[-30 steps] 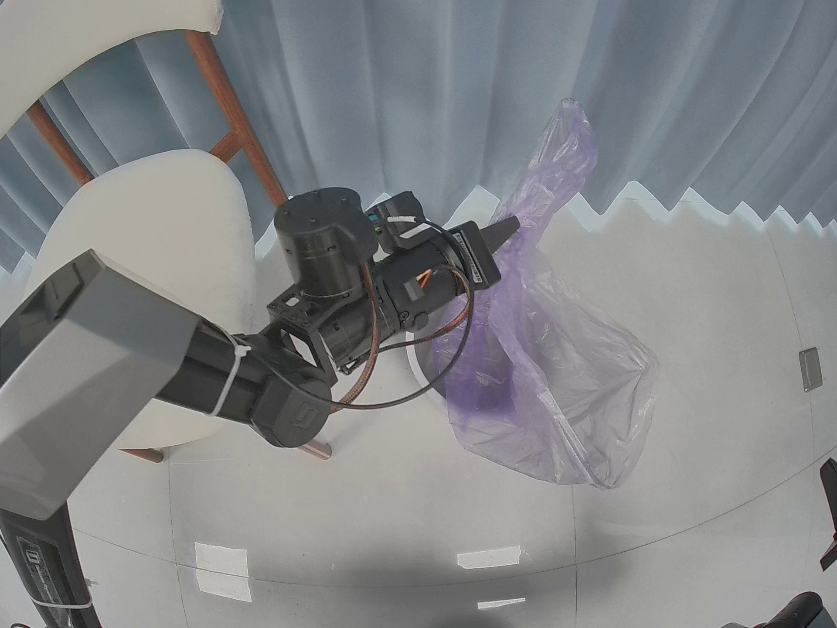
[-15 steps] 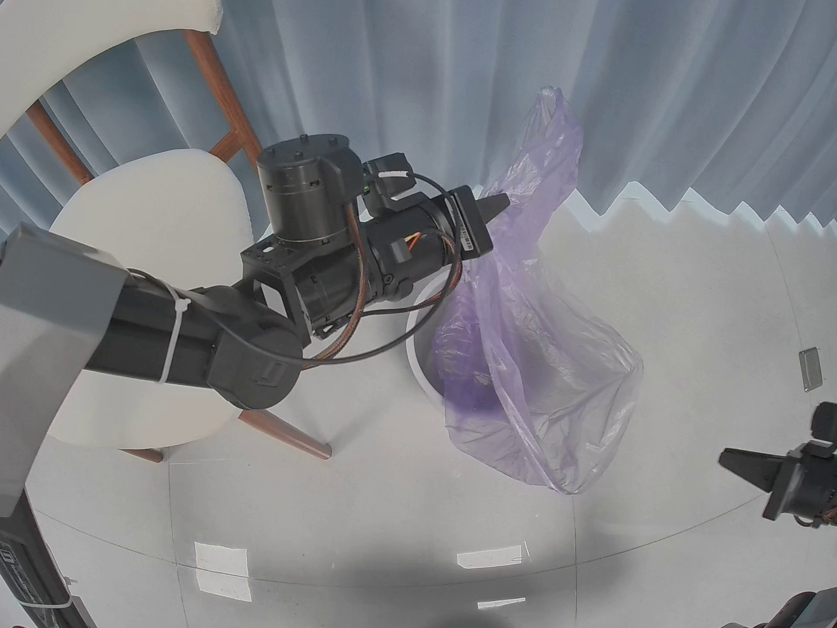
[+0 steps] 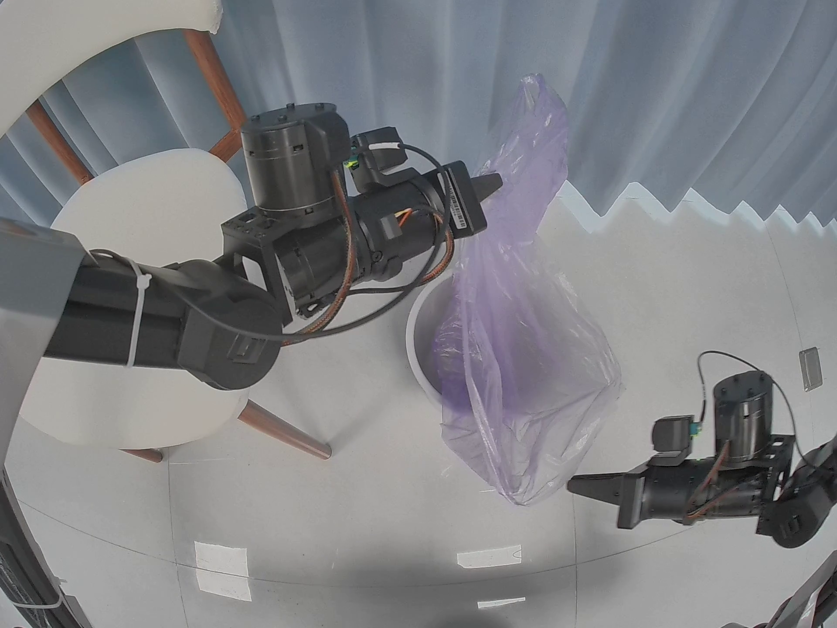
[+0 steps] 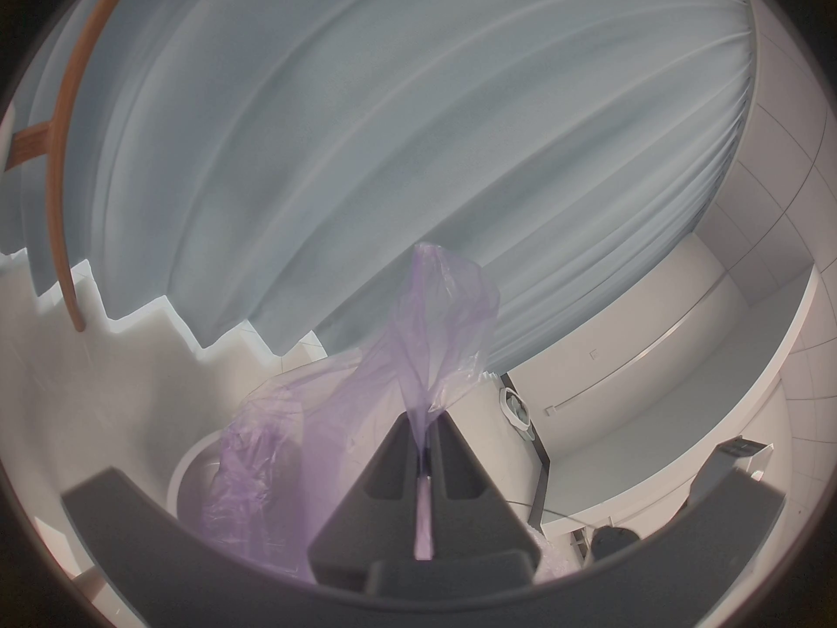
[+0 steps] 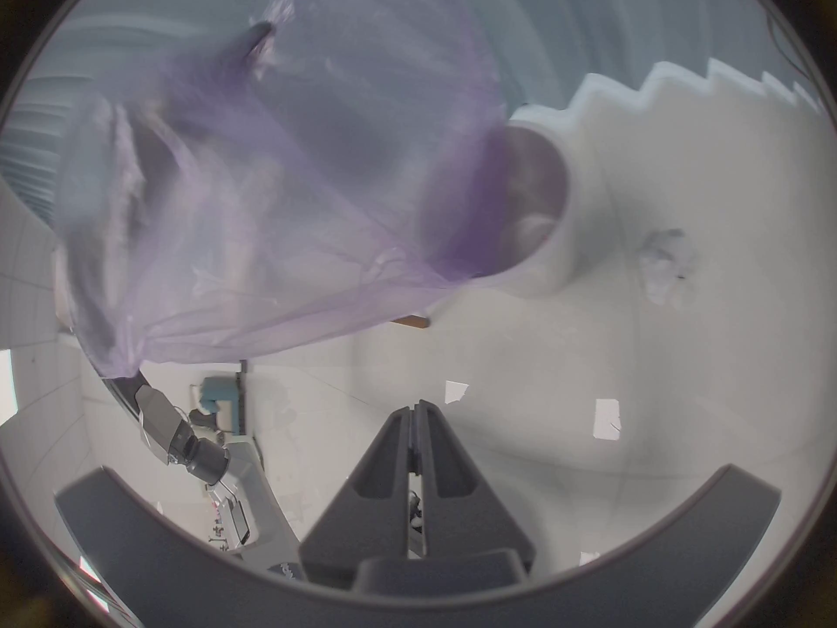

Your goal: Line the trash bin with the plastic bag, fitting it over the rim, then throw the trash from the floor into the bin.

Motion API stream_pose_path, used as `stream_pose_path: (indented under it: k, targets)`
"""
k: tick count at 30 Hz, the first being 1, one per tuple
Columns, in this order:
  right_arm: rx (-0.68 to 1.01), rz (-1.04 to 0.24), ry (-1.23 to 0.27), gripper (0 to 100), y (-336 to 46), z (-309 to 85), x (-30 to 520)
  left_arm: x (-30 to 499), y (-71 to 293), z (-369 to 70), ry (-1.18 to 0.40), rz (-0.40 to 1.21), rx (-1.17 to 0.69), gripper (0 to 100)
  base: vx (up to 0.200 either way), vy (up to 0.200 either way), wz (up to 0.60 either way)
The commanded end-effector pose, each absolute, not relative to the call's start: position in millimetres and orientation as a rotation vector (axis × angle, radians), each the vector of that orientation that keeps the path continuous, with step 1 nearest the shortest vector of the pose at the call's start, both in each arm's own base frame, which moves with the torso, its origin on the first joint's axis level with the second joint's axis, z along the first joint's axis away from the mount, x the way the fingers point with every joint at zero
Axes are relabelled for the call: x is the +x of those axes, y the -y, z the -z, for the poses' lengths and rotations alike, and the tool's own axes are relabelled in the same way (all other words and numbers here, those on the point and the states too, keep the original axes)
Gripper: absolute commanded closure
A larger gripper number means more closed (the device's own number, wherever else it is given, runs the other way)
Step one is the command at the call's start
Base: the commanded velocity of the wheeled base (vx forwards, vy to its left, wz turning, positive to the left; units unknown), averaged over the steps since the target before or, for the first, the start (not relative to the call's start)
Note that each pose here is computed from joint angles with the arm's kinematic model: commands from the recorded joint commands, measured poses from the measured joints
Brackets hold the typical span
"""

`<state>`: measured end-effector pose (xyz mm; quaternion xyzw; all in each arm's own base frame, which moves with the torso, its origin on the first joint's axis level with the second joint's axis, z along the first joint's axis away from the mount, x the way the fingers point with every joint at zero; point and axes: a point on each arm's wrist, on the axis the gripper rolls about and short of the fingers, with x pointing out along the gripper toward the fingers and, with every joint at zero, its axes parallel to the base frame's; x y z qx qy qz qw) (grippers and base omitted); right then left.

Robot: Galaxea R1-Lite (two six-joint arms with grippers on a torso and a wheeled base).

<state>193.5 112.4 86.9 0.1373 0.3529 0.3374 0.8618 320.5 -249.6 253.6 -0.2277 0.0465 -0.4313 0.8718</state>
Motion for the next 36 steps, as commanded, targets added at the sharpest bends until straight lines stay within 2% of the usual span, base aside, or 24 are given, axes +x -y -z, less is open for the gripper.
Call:
stream_pose_path:
  k: [1, 5, 9, 15, 21, 25, 26, 30, 31, 33, 34, 36]
  targets:
    - [0.274, -0.878, -0.826, 100, -171, -20, 218, 317, 245, -264, -0.082, 0.892, -0.469, 100, 0.000, 0.000, 0.00]
    - [0.366, -0.895, -0.757, 100, -186, -32, 232, 317, 246, -263, -0.081, 0.894, -0.469, 100, 0.000, 0.000, 0.00]
    - [0.534, -0.875, -0.697, 100, -202, -54, 256, 316, 249, -260, -0.089, 0.902, -0.468, 100, 0.000, 0.000, 0.00]
    - [0.664, -0.752, -0.574, 100, -204, -71, 295, 316, 252, -258, -0.098, 0.905, -0.466, 100, 0.000, 0.000, 0.00]
    - [0.723, -0.639, -0.432, 100, -188, -86, 336, 315, 250, -251, -0.120, 0.897, -0.457, 100, 0.000, 0.000, 0.00]
    - [0.727, -0.604, -0.404, 100, -181, -86, 348, 315, 248, -247, -0.135, 0.889, -0.452, 100, 0.000, 0.000, 0.00]
    - [0.736, -0.544, -0.376, 100, -173, -83, 366, 314, 247, -237, -0.168, 0.880, -0.445, 100, 0.000, 0.000, 0.00]
    - [0.729, -0.494, -0.408, 100, -173, -75, 368, 313, 246, -233, -0.179, 0.877, -0.441, 100, 0.000, 0.000, 0.00]
    - [0.707, -0.464, -0.470, 100, -184, -63, 355, 312, 246, -228, -0.188, 0.875, -0.439, 100, 0.000, 0.000, 0.00]
    - [0.696, -0.471, -0.501, 100, -190, -59, 346, 312, 245, -226, -0.193, 0.872, -0.438, 100, 0.000, 0.000, 0.00]
    - [0.664, -0.486, -0.573, 100, -199, -47, 326, 311, 244, -220, -0.212, 0.867, -0.434, 100, 0.000, 0.000, 0.00]
    - [0.620, -0.512, -0.622, 100, -206, -42, 302, 310, 243, -212, -0.236, 0.861, -0.427, 100, 0.000, 0.000, 0.00]
